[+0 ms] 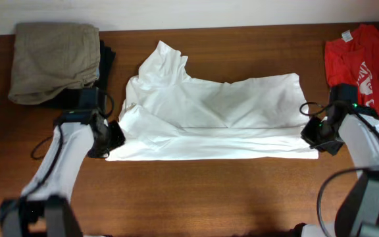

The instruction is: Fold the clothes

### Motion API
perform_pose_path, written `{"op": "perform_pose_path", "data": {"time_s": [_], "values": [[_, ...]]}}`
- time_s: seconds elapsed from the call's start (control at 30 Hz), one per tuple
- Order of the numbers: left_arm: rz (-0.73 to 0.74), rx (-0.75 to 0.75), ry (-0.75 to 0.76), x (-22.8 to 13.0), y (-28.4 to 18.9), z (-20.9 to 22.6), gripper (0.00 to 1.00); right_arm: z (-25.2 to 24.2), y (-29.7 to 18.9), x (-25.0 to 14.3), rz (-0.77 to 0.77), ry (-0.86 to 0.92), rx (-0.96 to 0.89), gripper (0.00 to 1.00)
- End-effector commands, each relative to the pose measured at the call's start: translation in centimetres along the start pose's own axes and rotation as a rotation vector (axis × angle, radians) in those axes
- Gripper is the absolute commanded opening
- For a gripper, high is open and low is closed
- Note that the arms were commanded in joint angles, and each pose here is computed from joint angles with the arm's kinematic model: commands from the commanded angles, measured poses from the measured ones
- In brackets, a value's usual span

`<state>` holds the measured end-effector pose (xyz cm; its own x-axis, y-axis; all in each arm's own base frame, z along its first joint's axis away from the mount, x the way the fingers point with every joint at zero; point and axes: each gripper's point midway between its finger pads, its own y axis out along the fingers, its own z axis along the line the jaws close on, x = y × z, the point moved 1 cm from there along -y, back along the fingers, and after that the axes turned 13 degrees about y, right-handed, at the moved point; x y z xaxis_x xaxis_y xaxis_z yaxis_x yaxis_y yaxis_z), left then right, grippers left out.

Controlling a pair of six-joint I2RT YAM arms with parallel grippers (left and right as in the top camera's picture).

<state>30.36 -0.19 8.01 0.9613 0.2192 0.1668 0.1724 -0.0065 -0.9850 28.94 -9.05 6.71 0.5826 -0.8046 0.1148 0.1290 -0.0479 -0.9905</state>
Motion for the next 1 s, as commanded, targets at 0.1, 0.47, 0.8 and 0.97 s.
{"op": "perform_pose_path", "data": {"time_s": [0.1, 0.47, 0.8, 0.97], "values": [[-0.104, 0.007, -0.014, 1.0, -2.5, 0.4, 0.62, 1.2, -2.1, 1.4, -0.089, -0.034, 0.079, 0.53], [-0.035, 0.022, -0.013, 0.8, 0.0, 0.5, 0.79, 4.0, 2.6, 0.6, 0.06, -0.056, 0.176, 0.5], [-0.031, 0.023, -0.013, 0.7, 0.1, 0.5, 0.79, 4.2, 4.0, 0.9, 0.068, -0.033, 0.173, 0.43], [-0.03, 0.023, -0.013, 0.7, 0.1, 0.5, 0.79, 4.3, 4.1, 1.0, 0.064, -0.033, 0.176, 0.43]]}}
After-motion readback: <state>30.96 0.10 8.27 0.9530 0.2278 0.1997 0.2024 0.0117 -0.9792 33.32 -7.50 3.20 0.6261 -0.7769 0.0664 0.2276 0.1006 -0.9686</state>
